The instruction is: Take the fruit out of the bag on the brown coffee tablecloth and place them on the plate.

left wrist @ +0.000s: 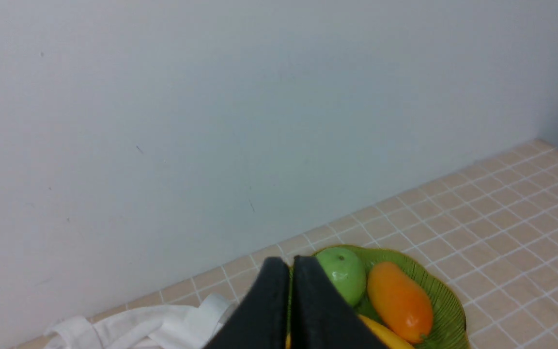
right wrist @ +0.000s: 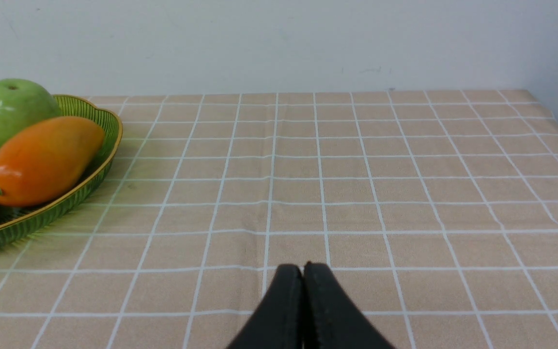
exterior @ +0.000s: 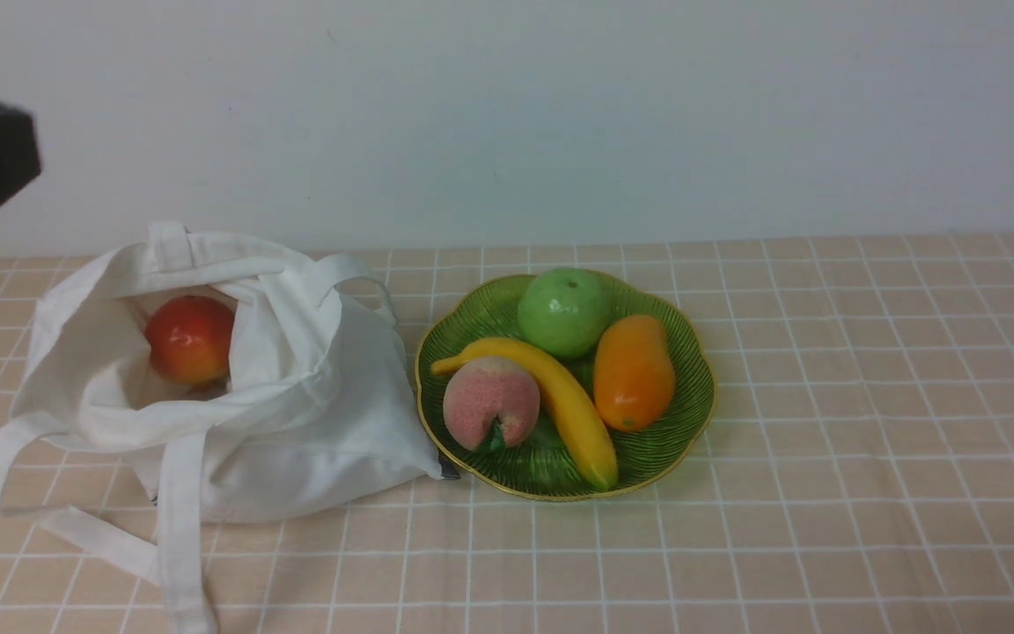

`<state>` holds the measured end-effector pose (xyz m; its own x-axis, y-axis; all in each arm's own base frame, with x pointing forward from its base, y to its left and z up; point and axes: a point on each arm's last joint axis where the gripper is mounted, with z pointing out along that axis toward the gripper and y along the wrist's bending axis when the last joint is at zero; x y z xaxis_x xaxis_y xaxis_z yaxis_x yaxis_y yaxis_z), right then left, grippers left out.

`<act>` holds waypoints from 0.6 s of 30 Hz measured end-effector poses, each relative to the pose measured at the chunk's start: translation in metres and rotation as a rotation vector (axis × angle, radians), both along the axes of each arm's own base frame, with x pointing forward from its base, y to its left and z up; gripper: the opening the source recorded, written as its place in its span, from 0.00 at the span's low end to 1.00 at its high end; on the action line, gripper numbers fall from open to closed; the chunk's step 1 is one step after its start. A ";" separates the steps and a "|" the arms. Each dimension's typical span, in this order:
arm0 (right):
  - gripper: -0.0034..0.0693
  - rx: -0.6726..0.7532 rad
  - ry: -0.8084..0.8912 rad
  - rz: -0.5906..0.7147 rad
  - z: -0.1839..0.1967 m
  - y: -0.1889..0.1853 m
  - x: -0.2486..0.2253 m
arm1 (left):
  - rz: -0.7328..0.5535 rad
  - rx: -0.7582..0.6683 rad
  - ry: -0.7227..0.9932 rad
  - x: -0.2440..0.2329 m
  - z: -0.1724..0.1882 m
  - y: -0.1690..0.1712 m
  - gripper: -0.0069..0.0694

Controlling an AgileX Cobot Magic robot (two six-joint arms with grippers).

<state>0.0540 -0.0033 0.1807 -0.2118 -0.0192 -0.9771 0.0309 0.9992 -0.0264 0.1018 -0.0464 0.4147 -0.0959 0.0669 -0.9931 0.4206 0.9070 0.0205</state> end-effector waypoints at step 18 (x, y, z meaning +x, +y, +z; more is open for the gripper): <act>0.03 0.000 0.000 0.000 0.000 0.000 0.000 | 0.011 -0.135 -0.157 -0.051 -0.083 0.023 0.08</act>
<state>0.0540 -0.0033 0.1807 -0.2118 -0.0192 -0.9771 0.0309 0.9992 -0.0264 0.0512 -0.0233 0.3314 0.0607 -0.0679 -0.9958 0.4117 0.9106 -0.0370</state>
